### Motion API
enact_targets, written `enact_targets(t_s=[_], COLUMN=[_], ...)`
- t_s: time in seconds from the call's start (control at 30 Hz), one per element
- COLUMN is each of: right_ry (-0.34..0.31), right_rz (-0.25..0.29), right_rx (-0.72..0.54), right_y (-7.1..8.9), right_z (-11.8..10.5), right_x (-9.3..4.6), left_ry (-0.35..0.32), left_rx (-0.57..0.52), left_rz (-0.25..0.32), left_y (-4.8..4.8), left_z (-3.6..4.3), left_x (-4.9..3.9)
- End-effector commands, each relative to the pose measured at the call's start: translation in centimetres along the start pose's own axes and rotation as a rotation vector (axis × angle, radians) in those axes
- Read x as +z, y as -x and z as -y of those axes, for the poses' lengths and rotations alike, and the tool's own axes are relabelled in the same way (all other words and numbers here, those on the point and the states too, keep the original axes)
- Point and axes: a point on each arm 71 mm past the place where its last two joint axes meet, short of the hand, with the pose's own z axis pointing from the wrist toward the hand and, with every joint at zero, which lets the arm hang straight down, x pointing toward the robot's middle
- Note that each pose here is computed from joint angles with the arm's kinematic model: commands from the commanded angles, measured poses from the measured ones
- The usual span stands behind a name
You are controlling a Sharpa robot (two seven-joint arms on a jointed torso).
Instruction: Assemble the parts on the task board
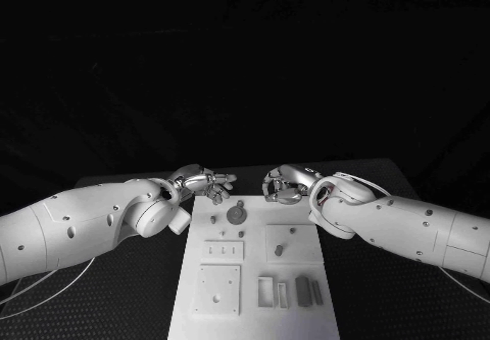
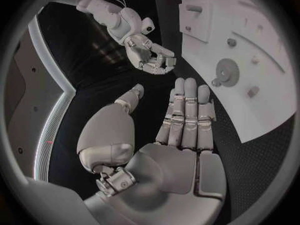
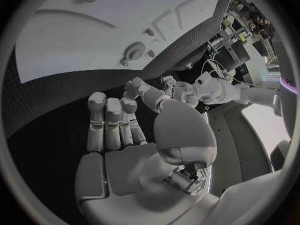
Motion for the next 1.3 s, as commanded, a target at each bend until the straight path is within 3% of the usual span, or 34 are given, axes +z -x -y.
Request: enact_targets(t_s=[0.03, 0.2, 0.57, 1.3], right_ry=[-0.009, 0.038, 0.082, 0.11], right_rz=[-0.004, 0.004, 0.011, 0.0], right_rx=[-0.06, -0.074, -0.072, -0.07], right_y=[-0.5, -1.0, -1.5, -1.9], right_z=[-1.2, -3.5, -5.6, -6.7], right_x=[0.4, 0.8, 1.0, 1.0], left_ry=[0.027, 0.049, 0.095, 0.102], left_rx=[0.048, 0.061, 0.105, 0.112], left_rz=[-0.051, -0.082, -0.141, -0.129], left_y=[-0.67, -1.58, -2.77, -2.73], left_z=[0.11, 0.27, 0.11, 0.06], left_x=[0.24, 0.56, 0.58, 0.64])
